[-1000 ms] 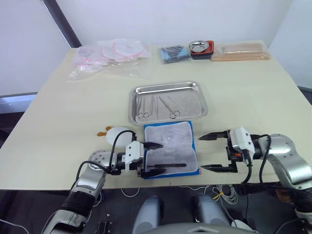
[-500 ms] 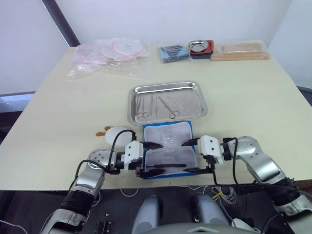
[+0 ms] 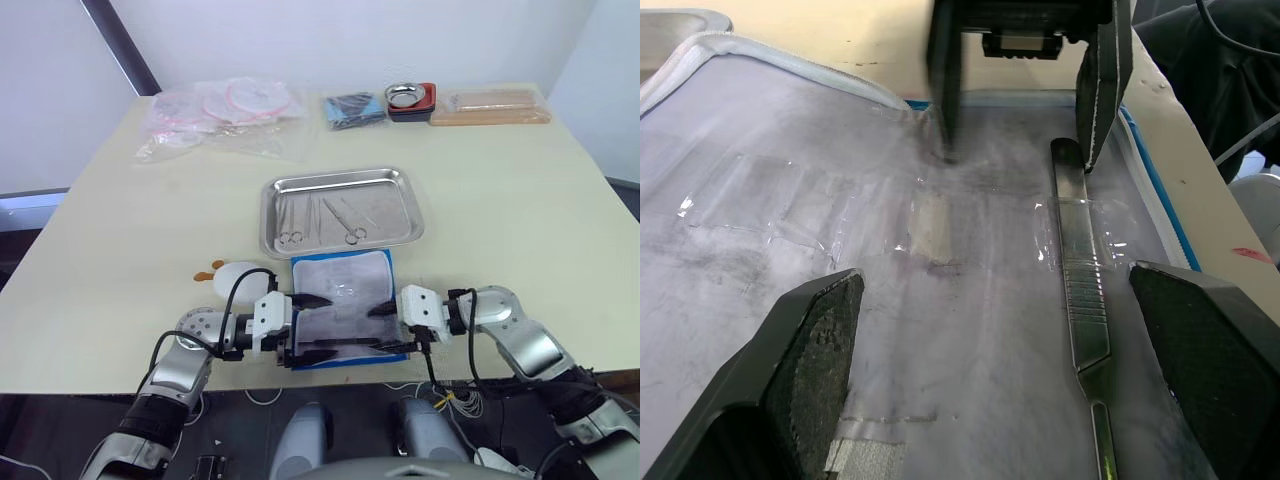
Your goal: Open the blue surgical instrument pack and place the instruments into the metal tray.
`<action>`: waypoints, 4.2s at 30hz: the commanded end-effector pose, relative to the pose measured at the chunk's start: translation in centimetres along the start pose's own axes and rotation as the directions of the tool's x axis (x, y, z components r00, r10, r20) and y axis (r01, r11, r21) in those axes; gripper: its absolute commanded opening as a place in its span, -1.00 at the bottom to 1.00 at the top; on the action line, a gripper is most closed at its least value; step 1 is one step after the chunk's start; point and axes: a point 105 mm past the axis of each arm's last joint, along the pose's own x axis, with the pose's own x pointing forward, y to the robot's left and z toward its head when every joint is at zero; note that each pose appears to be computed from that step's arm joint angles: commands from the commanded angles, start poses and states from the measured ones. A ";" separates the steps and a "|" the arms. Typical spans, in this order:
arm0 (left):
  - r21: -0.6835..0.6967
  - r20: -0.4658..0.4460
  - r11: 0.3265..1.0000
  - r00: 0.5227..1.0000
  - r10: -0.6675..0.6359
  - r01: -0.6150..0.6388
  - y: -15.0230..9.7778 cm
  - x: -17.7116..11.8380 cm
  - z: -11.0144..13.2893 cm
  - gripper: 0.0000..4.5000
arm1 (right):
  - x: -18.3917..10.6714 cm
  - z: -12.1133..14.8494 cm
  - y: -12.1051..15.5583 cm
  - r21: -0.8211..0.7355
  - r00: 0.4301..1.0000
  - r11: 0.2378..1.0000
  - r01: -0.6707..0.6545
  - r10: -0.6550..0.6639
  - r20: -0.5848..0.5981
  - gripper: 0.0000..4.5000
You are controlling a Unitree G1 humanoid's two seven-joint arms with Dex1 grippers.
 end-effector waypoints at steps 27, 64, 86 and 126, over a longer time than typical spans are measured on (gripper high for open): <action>-0.189 -0.153 0.982 0.987 -0.040 0.010 -3.2 -0.6 -5.0 1.00 | -2.0 2.6 0.2 -0.112 0.999 0.994 -0.014 0.011 -0.031 -0.96; -0.191 -0.143 0.982 0.990 -0.020 -0.007 -2.8 0.0 -5.6 1.00 | -13.3 3.4 -1.4 -0.025 0.983 0.999 0.024 -0.028 -0.180 -0.96; -0.175 -0.133 0.984 0.991 -0.011 -0.013 -2.2 0.6 -5.7 1.00 | -9.5 4.5 -11.0 0.209 0.828 0.803 0.558 -0.557 -0.071 -0.96; -0.187 -0.133 0.981 0.991 0.019 -0.044 -2.8 0.0 -5.4 1.00 | -3.3 3.7 -18.4 0.291 0.636 0.573 0.766 -0.738 -0.224 0.99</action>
